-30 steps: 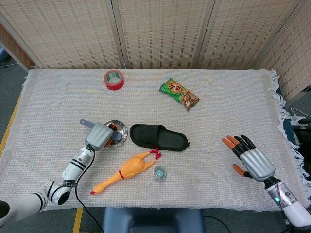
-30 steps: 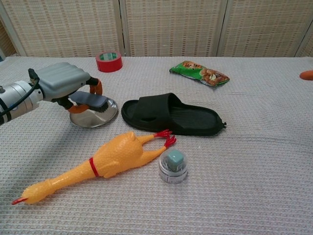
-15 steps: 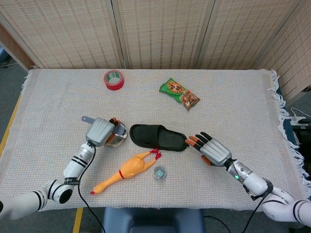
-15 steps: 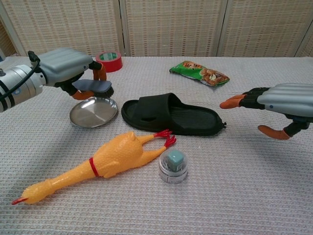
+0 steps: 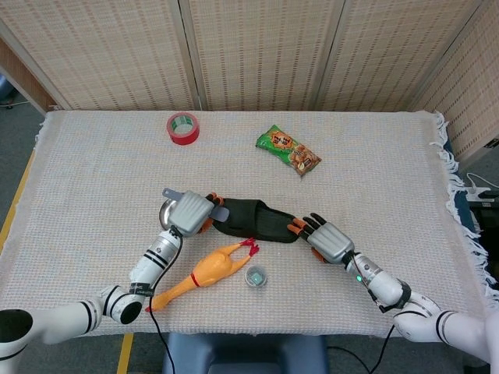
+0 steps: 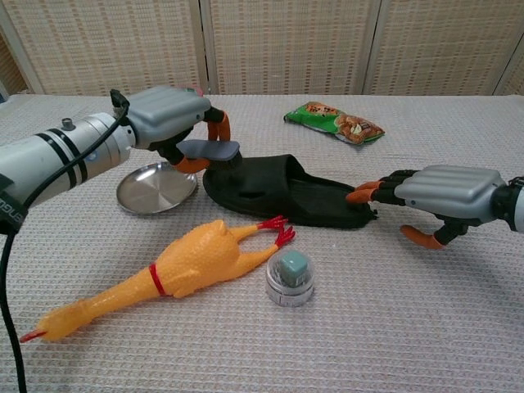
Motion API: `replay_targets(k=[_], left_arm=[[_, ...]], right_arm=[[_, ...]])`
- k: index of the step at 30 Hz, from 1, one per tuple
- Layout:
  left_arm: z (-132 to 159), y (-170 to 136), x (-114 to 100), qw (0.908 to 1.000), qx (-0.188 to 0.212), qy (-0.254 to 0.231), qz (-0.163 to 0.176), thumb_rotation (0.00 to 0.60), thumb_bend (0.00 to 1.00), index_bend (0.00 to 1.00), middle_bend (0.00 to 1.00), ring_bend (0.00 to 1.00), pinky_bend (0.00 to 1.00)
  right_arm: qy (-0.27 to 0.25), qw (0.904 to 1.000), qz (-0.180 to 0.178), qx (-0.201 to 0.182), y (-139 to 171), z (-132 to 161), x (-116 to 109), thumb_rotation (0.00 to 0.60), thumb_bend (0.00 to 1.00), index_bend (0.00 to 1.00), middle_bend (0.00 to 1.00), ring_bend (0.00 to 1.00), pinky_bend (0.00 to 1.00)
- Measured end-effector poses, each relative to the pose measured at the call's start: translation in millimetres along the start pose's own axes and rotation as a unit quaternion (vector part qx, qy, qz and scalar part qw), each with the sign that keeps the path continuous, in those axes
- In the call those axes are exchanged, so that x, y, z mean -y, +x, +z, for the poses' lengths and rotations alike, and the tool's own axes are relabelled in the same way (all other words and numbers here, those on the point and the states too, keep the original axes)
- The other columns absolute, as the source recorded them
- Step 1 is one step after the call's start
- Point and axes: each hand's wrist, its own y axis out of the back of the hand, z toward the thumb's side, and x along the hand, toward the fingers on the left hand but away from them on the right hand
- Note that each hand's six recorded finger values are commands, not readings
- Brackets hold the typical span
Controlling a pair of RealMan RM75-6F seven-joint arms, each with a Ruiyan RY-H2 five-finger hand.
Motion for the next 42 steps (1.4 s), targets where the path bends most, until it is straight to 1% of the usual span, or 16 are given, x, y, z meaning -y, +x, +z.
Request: replay_targets(k=[4,11,14,17,23,28,33,37,42], left_arm=[[15.1,8.4,-1.0,0.9999,0.011,0.005,0.008,0.600,0.44,0.56,0.62,0.80,1.00],[11.4,16.7,4.7,0.9996,0.000,0.027,0.008,0.600,0.44,0.56,0.61,0.80,1.00],[13.1,19.3,10.0,0.9997,-0.004,0.023,0.004,0.600,0.44,0.55,0.61,0.80,1.00],[22.0,20.9,14.2,0.9999,0.001,0.013,0.002,0.600,0.44,0.55,0.61,0.80,1.00],[38.4,23.8,12.2,0.9997,0.023,0.002,0.008,0.600,0.44,0.54,0.61,0.80,1.00],[45.1,27.6,13.2,0.9993,0.033,0.003,0.015,0.600,0.44,0.54,0.61,0.79,1.00],[38.8,30.5,17.4,0.9993,0.028,0.017,0.016,0.600,0.44,0.54,0.61,0.79,1.00],[26.1,32.7,24.1,0.9994,0.014,0.029,0.009,0.600,0.44,0.54,0.61,0.79,1.00],[15.5,33.7,27.4,0.9996,0.002,0.027,0.004,0.600,0.44,0.54,0.61,0.79,1.00]], right_arm=[[0.009,0.9999,0.003,-0.004,-0.5,0.9,2.3,0.600,0.60,0.01,0.00,0.00,0.00],[0.021,0.9998,0.004,-0.007,-0.9,1.8,0.6,0.600,0.61,0.01,0.00,0.00,0.00],[0.025,0.9997,0.003,-0.007,-2.2,2.0,-0.5,0.600,0.61,0.01,0.00,0.00,0.00],[0.025,0.9997,0.003,-0.003,-4.8,1.2,-1.0,0.600,0.61,0.01,0.00,0.00,0.00],[0.030,0.9995,0.010,0.000,-7.8,1.0,2.3,0.600,0.61,0.01,0.00,0.00,0.00],[0.035,0.9994,0.009,-0.001,-8.8,2.4,3.6,0.600,0.61,0.01,0.00,0.00,0.00],[0.037,0.9993,0.011,-0.001,-8.3,1.7,4.9,0.600,0.61,0.01,0.00,0.00,0.00],[0.038,0.9992,0.013,-0.002,-6.6,0.9,5.2,0.600,0.61,0.01,0.00,0.00,0.00],[0.041,0.9990,0.017,-0.003,-5.5,0.8,5.9,0.600,0.61,0.01,0.00,0.00,0.00]])
